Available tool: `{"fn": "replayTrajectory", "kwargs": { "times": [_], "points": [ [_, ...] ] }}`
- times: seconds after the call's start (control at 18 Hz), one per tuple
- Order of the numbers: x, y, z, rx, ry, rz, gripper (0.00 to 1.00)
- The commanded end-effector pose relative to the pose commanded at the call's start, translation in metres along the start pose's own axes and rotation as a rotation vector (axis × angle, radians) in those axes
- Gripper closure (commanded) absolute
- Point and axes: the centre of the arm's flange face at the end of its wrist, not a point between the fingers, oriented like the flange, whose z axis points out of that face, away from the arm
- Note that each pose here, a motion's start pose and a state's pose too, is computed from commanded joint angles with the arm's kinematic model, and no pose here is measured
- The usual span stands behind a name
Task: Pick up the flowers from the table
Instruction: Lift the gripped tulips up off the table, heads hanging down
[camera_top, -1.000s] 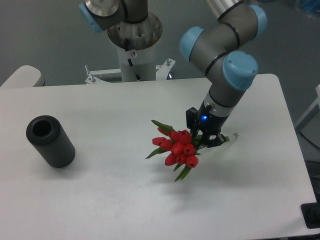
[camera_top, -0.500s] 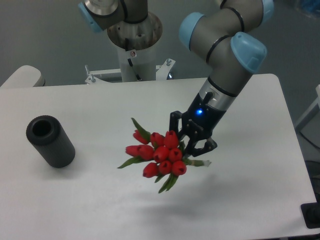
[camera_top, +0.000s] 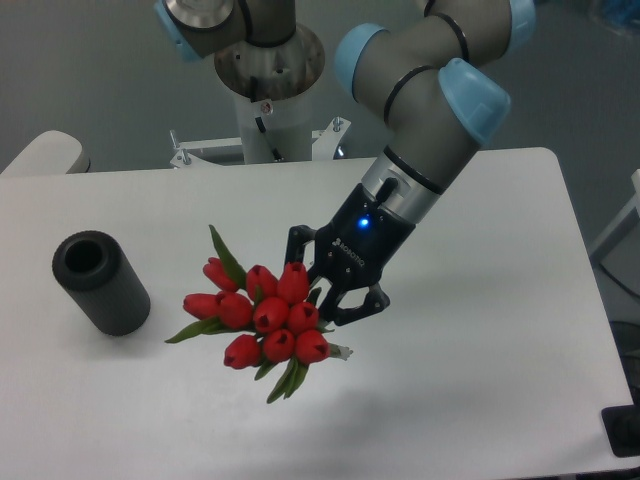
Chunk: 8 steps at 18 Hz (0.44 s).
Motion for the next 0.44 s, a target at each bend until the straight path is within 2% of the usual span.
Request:
{"fn": "replayTrajectory", "kwargs": {
  "times": [0.44],
  "points": [
    [-0.0032,0.0032,-0.0053,0.016,-0.005,-0.005,0.67]
  ]
}}
